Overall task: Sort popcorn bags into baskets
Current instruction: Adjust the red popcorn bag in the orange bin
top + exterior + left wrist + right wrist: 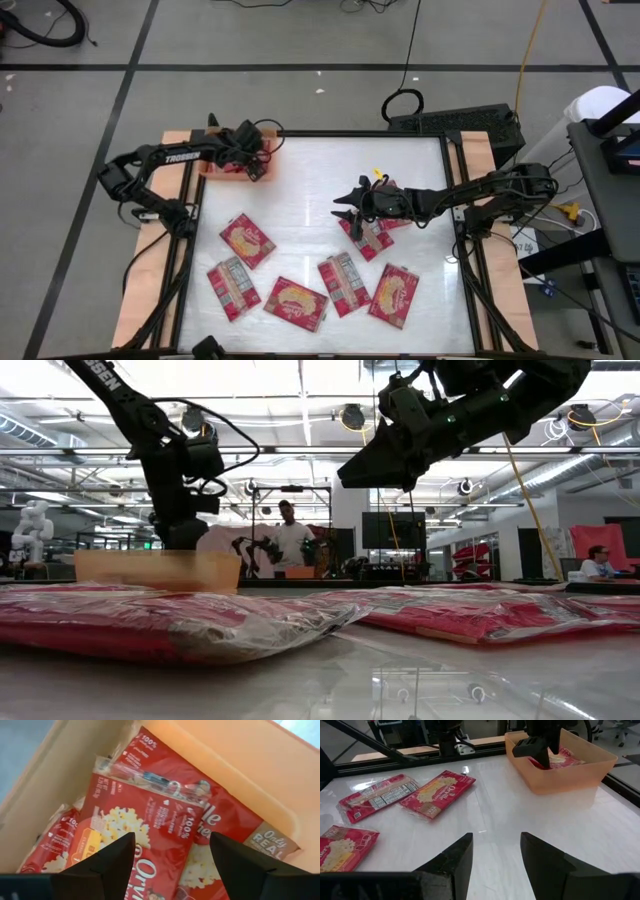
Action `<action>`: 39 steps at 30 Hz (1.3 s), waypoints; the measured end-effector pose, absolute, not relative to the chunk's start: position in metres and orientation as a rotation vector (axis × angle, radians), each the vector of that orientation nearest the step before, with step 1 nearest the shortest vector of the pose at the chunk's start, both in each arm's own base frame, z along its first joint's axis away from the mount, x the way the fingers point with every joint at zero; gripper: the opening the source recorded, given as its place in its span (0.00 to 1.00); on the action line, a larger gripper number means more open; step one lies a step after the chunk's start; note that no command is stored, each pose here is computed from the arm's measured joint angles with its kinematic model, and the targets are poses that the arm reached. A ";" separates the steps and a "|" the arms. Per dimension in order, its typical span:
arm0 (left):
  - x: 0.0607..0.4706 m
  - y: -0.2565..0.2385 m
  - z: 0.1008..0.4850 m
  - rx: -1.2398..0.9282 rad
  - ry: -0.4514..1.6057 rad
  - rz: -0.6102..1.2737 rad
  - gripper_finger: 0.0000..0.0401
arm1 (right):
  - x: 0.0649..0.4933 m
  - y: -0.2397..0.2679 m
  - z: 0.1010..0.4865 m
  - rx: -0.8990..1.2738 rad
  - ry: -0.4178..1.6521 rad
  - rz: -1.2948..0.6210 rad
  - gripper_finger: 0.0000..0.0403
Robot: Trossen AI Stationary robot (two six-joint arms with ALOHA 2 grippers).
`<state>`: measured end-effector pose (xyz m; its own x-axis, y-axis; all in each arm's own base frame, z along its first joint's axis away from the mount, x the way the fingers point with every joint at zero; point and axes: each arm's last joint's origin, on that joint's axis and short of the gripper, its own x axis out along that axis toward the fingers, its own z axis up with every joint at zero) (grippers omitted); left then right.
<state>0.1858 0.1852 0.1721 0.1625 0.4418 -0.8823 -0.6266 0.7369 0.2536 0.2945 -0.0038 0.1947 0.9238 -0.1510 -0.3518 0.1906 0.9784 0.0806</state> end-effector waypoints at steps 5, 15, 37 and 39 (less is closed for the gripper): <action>0.184 0.192 0.161 -0.212 1.211 0.734 0.60 | 0.295 -0.004 0.195 0.115 0.344 -0.175 0.39; 0.193 0.195 0.154 -0.205 1.190 0.733 0.35 | 0.295 -0.002 0.196 0.115 0.334 -0.166 0.39; 0.177 0.177 0.228 -0.134 0.860 0.938 0.00 | 0.325 -0.017 0.204 0.314 0.058 -0.309 0.40; 0.175 0.176 0.233 -0.131 0.835 0.945 0.00 | 0.335 -0.020 0.207 0.316 0.047 -0.312 0.40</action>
<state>0.1753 0.1759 0.2326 0.3056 0.6637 -0.6827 -0.7592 0.6026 0.2459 0.3355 -0.0198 0.2070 0.9512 -0.2940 -0.0938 0.3086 0.9033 0.2980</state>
